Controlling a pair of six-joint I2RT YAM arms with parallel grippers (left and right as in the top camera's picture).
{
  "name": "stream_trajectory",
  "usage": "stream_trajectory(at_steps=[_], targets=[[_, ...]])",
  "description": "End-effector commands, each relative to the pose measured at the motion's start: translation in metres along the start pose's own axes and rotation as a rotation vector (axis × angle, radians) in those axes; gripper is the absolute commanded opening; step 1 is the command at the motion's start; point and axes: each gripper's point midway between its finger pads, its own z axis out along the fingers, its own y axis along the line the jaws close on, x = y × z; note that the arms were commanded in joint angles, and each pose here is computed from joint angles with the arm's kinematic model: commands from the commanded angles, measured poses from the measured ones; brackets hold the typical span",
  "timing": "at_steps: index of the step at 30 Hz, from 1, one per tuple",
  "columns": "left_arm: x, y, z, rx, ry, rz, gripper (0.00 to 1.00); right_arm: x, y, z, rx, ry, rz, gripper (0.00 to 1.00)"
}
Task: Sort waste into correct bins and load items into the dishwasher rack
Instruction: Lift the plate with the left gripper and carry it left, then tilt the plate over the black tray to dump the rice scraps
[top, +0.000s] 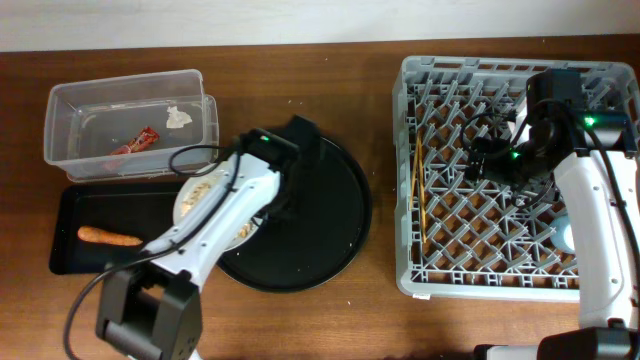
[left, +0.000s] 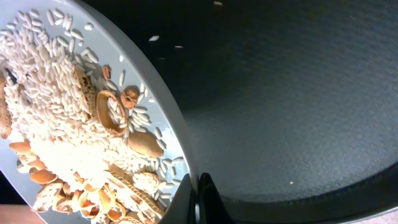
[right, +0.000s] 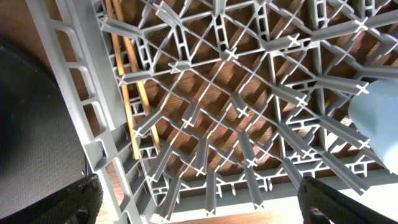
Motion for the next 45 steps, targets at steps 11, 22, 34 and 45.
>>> stream_trajectory(at_steps=[11,22,34,45], targets=[[-0.014,0.085,-0.002,0.175,-0.003,-0.208,0.00,0.001,-0.002,0.000,0.008,0.007,-0.005,1.00],[-0.024,0.133,-0.029,0.819,-0.199,-0.314,0.00,0.002,-0.002,0.000,0.010,0.013,-0.008,1.00],[-0.016,0.214,-0.068,1.126,-0.486,-0.586,0.00,0.003,-0.003,0.000,0.010,0.017,-0.007,1.00],[-0.007,0.228,-0.076,1.187,-0.506,-0.676,0.00,0.003,-0.003,0.000,0.010,0.016,-0.007,1.00]])
